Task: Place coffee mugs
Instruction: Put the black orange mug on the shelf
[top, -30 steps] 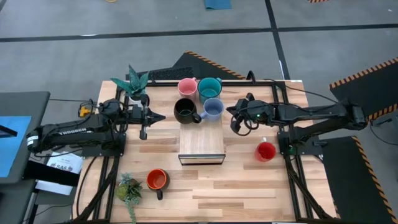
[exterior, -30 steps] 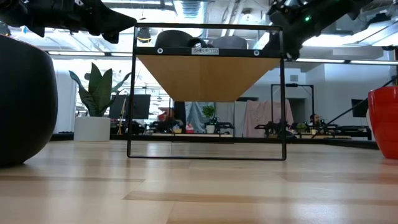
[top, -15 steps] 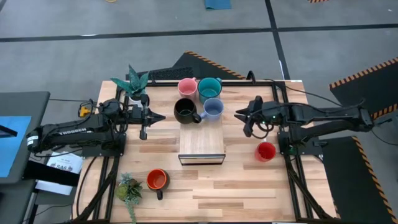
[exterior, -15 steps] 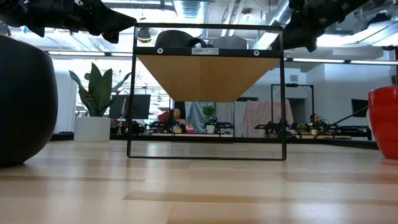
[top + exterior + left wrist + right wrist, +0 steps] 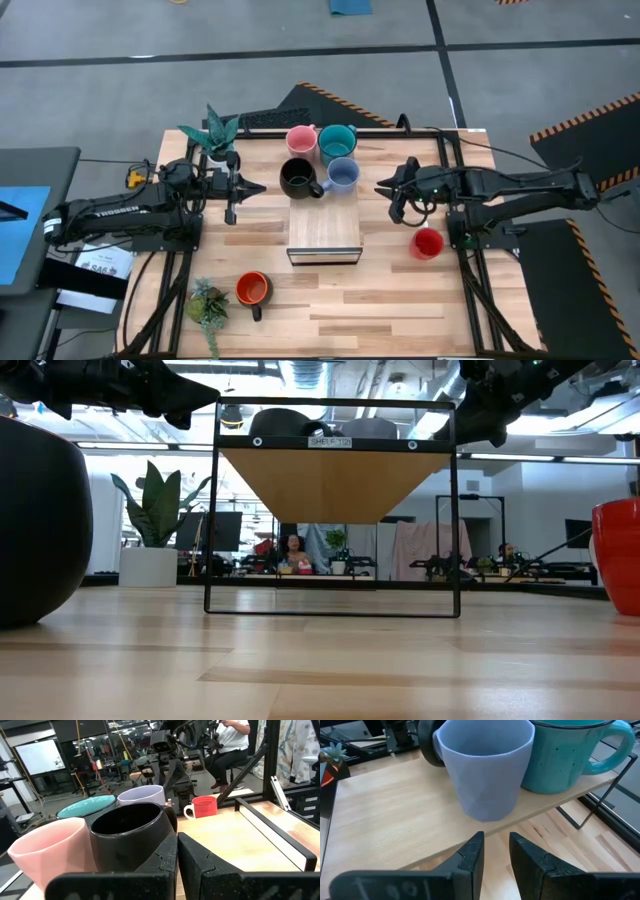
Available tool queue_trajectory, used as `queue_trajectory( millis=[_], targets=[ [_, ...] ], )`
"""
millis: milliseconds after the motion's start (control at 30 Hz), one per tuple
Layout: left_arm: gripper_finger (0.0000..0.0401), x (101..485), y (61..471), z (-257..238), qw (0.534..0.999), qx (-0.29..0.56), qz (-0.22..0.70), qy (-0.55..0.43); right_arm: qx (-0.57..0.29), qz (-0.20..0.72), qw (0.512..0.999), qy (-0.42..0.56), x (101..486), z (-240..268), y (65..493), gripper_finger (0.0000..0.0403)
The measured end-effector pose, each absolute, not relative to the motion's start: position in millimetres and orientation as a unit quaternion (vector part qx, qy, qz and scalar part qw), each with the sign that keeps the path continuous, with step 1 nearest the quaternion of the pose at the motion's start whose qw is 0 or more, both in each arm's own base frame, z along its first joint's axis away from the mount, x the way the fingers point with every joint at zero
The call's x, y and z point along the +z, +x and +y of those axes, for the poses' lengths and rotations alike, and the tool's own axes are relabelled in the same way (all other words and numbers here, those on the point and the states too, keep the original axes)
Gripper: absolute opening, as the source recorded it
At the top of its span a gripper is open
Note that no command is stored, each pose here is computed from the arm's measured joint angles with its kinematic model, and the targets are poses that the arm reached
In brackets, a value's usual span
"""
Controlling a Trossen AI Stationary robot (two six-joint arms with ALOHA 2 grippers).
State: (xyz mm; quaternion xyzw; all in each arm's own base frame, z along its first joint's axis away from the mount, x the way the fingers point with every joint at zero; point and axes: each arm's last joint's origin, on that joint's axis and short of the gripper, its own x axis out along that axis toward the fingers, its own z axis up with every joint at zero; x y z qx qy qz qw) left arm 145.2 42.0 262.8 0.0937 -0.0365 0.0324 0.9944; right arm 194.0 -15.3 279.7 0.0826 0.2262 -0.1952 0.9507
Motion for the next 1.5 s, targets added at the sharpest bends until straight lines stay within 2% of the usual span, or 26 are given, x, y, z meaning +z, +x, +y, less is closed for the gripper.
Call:
queue_trajectory(
  millis=[700, 833, 967, 1300, 1400, 1500],
  targets=[
    [0.0000, 262.8, 145.2, 42.0, 0.994, 0.033, -0.036, 0.094, -0.196, 0.227, 0.950, 0.082, 279.5, -15.3, 193.9, 0.0119],
    [0.0000, 262.8, 145.2, 42.0, 0.994, 0.033, -0.036, 0.094, -0.173, 0.227, 0.946, 0.153, 278.5, -13.1, 194.1, 0.0119],
    [0.0000, 262.8, 145.2, 42.0, 0.994, 0.033, -0.036, 0.097, -0.093, 0.309, 0.914, 0.245, 272.7, -2.8, 187.3, 0.0119],
    [0.0000, 262.8, 145.2, 42.0, 0.995, 0.033, -0.036, 0.088, -0.159, 0.472, 0.796, 0.344, 251.1, 18.6, 158.7, 0.0119],
    [0.0000, 262.8, 145.2, 42.0, 0.995, 0.033, -0.037, 0.087, -0.166, 0.483, 0.786, 0.349, 249.9, 23.8, 155.6, 0.0119],
    [0.0000, 262.8, 145.2, 42.0, 0.995, 0.033, -0.037, 0.086, -0.154, 0.460, 0.804, 0.345, 252.6, 26.7, 159.9, 0.0119]
  ],
)
